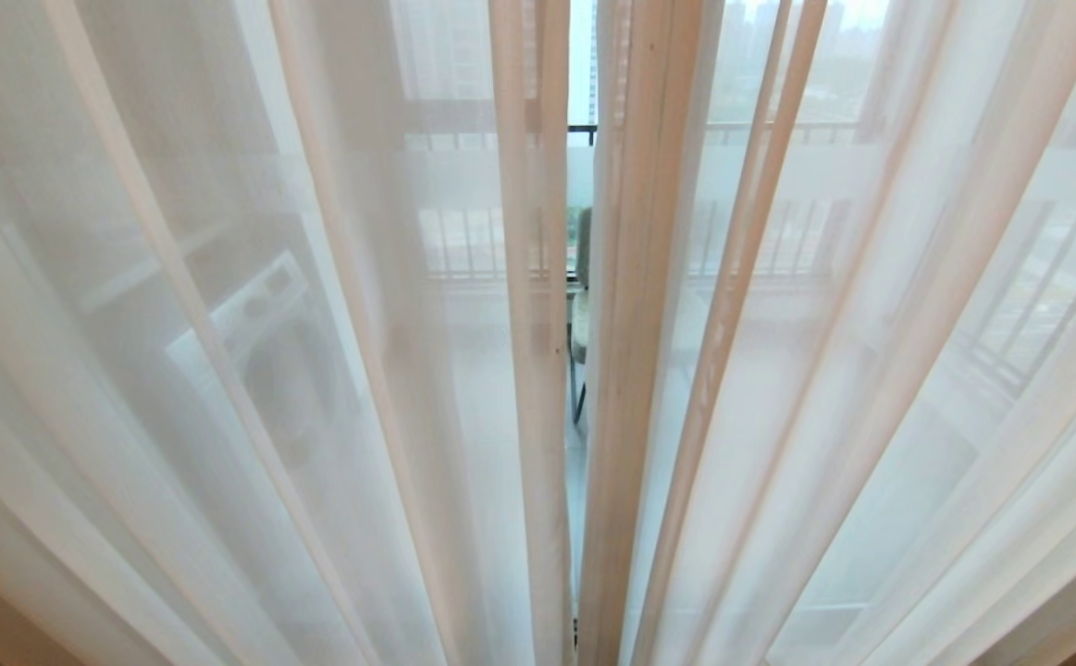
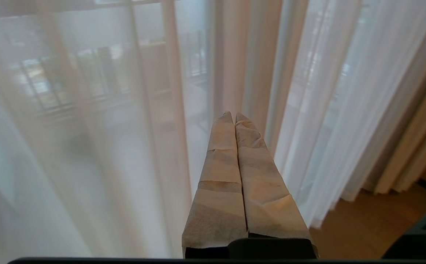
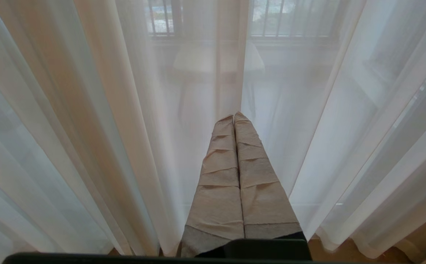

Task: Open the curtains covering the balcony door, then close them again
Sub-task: Pull the inner curtains open on both sides

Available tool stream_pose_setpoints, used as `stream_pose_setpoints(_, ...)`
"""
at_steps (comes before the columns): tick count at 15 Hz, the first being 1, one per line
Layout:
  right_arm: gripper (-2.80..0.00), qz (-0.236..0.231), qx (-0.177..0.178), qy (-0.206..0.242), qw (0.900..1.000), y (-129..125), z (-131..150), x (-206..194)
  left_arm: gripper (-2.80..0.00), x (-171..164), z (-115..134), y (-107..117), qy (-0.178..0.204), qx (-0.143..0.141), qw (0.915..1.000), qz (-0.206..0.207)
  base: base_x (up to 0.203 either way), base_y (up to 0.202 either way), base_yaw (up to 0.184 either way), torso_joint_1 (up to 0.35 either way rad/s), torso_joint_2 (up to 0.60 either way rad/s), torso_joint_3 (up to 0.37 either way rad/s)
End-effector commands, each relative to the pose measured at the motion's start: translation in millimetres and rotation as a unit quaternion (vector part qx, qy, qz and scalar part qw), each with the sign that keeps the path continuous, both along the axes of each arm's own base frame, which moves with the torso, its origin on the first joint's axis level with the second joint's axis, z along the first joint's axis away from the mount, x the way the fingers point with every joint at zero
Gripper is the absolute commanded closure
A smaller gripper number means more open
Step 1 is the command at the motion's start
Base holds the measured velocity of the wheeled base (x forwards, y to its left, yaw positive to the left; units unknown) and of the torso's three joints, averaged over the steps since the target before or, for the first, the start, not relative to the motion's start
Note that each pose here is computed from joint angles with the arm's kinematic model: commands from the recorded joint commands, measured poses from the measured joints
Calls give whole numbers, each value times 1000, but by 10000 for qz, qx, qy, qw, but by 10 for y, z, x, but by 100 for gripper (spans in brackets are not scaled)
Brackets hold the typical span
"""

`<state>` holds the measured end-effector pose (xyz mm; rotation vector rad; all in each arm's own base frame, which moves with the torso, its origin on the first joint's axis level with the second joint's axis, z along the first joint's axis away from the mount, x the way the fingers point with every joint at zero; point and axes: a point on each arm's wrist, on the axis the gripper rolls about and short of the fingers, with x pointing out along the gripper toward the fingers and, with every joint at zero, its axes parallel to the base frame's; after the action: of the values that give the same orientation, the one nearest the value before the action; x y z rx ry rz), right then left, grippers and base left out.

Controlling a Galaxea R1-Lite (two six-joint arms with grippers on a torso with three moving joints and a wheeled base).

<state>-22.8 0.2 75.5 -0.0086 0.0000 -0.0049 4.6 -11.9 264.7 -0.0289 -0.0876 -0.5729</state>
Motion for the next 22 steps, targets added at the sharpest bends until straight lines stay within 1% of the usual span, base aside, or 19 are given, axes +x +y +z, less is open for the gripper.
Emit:
stream_pose_setpoints(1, 0, 1, -3, 8, 10000, 0, 0, 1, 0, 303, 131, -13, 376, 15, 9992, -167, 0, 0, 0, 0, 0, 0)
stream_pose_setpoints(3, 0, 4, -3, 8, 10000, 0, 0, 1, 0, 472, 235, -23, 498, 23, 9985, -240, 0, 0, 0, 0, 0, 0)
stream_pose_setpoints(6, 0, 1, -3, 8, 10000, 0, 0, 1, 0, 796, 385, -101, 719, 56, 9953, -642, 0, 0, 0, 0, 0, 0)
stream_pose_setpoints(9, 0, 1, -3, 8, 10000, 0, 0, 1, 0, 1109, 511, -236, 859, 99, 9907, -1052, 0, 0, 0, 0, 0, 0)
stream_pose_setpoints(11, 0, 1, -3, 8, 10000, 0, 0, 1, 0, 1359, 582, -368, 832, 120, 9879, -1305, 0, 0, 0, 0, 0, 0)
stream_pose_setpoints(12, 0, 1, -3, 8, 10000, 0, 0, 1, -280, 1458, 600, -439, 818, 129, 9863, -1428, 0, 0, 0, 0, 0, 0)
stream_pose_setpoints(14, 0, 9, -3, 8, 10000, 0, 0, 1, -280, 1593, 613, -590, 764, 132, 9821, -1715, 0, 0, 0, 0, 0, 0)
stream_pose_setpoints(16, 0, 1, -3, 8, 10000, 0, 0, 1, -280, 1639, 690, -687, 753, 9, 9786, -1916, 0, 0, 0, 0, 0, 0)
stream_pose_setpoints(18, 0, 1, -3, 8, 10000, 0, 0, 1, -280, 1701, 761, -766, 707, -22, 9775, -1989, 0, 0, 0, 0, 0, 0)
stream_pose_setpoints(19, 0, 1, -3, 8, 10000, 0, 0, 1, -280, 1732, 800, -826, 666, -32, 9785, -1950, 0, 0, 0, 0, 0, 0)
stream_pose_setpoints(20, 0, 1, -3, 8, 10000, 0, 0, 1, -280, 1762, 847, -880, 607, -56, 9815, -1817, 0, 0, 0, 0, 0, 0)
stream_pose_setpoints(22, 0, 1, -3, 8, 10000, 0, 0, 1, -280, 1846, 905, -992, 507, -47, 9886, -1419, 0, 0, 0, 0, 0, 0)
